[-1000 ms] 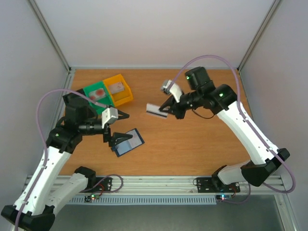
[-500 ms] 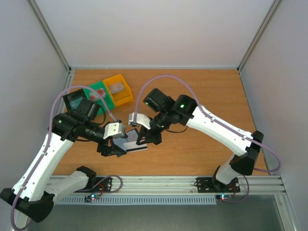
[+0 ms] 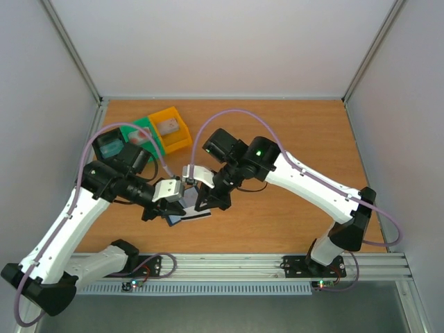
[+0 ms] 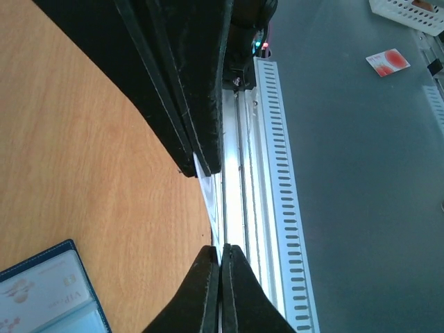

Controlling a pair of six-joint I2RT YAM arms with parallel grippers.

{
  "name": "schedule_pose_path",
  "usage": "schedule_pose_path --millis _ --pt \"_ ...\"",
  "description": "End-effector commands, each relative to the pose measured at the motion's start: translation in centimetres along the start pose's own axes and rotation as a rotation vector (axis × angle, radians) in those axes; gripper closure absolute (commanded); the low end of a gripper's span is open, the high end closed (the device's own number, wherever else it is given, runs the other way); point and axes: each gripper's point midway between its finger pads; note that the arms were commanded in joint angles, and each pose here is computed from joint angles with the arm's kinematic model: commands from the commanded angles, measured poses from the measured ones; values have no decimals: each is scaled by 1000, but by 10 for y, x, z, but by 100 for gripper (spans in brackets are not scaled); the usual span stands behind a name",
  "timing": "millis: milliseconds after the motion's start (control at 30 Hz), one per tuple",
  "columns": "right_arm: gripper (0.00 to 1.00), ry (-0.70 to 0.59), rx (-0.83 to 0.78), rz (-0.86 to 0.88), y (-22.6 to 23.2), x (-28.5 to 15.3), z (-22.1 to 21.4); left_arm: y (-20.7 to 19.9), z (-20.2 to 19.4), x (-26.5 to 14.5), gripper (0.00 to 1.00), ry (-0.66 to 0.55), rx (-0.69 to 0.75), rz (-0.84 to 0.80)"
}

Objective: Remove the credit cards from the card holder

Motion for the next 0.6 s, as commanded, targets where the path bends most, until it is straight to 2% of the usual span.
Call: schedule_pose_path --millis 0,33,100,167,233,300,367,467,567 --pt "99 -61 -78 -35 5 -11 13 -2 14 1 100 -79 -4 -24" --pt "99 -80 -90 -44 7 -15 13 -3 14 1 100 -80 0 -22" --pt "78 -139 -107 -94 4 -23 14 1 15 0 100 -89 13 13" --pt "46 -238 -129 -123 6 -37 15 9 20 -2 100 -125 -9 77" --pt "28 -342 -129 -139 3 -48 16 15 29 -6 100 -200 3 142" --pt "17 -433 -116 -146 1 -59 16 18 45 -15 100 -303 51 220" --pt "16 -484 -111 -140 1 -62 16 18 51 -17 100 -363 63 240" --pt "22 -495 -100 -92 7 -61 18 19 52 -16 100 -382 45 237" --pt "42 -476 -78 -95 3 -57 17 20 52 -15 100 -383 25 224"
Point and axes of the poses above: each gripper's point midway between its finger pads, its own x axis out along the fingers, its own y axis along the line the jaws close on, z = x × y, and after that the axes turned 9 degrees about x, right-handed
